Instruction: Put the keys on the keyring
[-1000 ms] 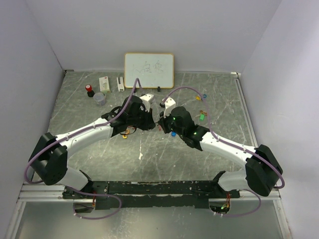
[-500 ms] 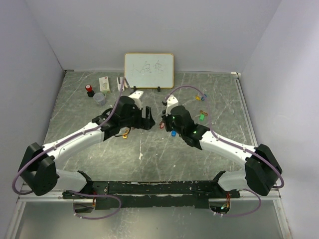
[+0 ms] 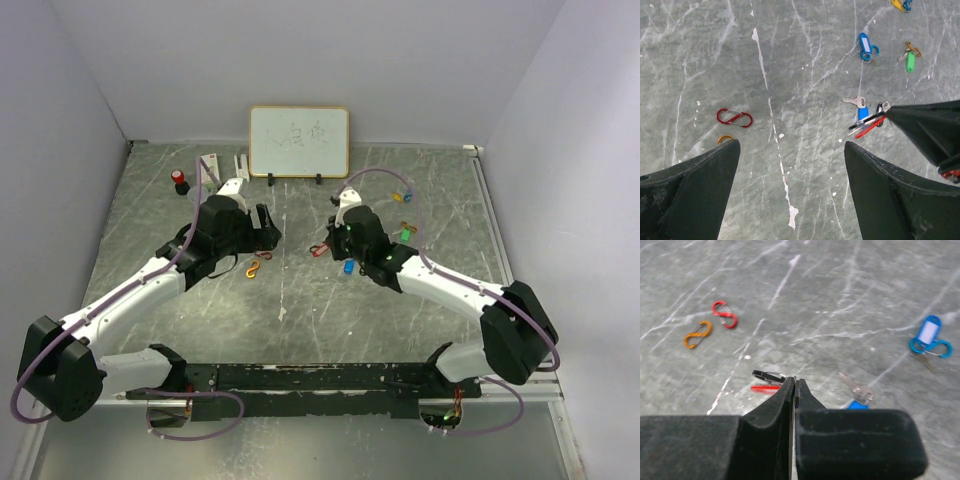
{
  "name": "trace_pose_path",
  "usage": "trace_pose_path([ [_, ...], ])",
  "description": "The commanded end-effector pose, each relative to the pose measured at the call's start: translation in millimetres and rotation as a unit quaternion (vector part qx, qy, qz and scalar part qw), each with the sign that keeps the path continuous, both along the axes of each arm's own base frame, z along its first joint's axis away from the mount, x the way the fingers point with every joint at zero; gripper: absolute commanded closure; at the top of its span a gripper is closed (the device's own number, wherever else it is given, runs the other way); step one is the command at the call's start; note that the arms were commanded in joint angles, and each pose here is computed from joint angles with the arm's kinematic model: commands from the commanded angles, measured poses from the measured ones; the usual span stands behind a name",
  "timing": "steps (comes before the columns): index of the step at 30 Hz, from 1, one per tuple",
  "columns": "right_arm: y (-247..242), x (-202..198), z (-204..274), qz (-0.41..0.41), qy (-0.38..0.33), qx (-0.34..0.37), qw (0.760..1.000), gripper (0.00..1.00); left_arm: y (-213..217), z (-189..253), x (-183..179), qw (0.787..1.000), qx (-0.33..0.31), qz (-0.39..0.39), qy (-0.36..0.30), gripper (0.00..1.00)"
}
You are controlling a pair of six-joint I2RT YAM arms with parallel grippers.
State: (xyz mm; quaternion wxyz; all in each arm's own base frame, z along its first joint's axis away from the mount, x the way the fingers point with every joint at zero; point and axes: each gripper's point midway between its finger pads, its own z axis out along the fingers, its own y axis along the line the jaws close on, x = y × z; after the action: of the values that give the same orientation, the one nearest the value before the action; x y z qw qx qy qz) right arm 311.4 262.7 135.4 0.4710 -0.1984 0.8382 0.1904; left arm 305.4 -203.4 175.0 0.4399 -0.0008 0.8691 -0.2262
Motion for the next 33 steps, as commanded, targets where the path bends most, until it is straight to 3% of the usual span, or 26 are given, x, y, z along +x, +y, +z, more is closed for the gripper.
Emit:
trace_pose_path([
  [1, -48.0, 31.1, 5.3, -0.151, 0.002, -0.048, 0.987, 1.00, -0.9, 0.7, 0.8, 1.000, -0.014, -0.001, -0.002, 0.04],
  [4, -63.7, 35.1, -7.7, -0.189, 0.016, -0.079, 0.979, 1.00, -1.2, 0.9, 0.8, 1.000, -0.015, -0.003, -0.002, 0.04],
  [7, -25.5, 20.7, -2.0, -0.079, 0.015, -0.014, 0.997, 1.00, 0.3, 1.3, 1.3, 1.000, -0.015, 0.000, -0.003, 0.04],
  [9, -13.4, 14.9, 9.0, -0.048, -0.001, 0.030, 0.998, 1.00, 1.1, 1.4, 0.9, 1.000, -0.014, 0.000, -0.004, 0.04],
  [12, -40.8, 28.6, 5.2, -0.122, 0.007, 0.014, 0.992, 1.00, 1.5, 2.3, 0.2, 1.000, -0.016, 0.000, -0.005, 0.04],
  [15, -52.1, 34.8, 1.1, -0.144, 0.014, -0.004, 0.990, 1.00, -0.1, 3.1, 0.5, 1.000, -0.019, -0.003, -0.007, 0.04],
  [33, -44.5, 124.0, -15.7, -0.159, 0.006, 0.017, 0.987, 1.00, -7.5, -0.3, -6.2, 0.999, -0.044, -0.026, -0.013, 0.00],
])
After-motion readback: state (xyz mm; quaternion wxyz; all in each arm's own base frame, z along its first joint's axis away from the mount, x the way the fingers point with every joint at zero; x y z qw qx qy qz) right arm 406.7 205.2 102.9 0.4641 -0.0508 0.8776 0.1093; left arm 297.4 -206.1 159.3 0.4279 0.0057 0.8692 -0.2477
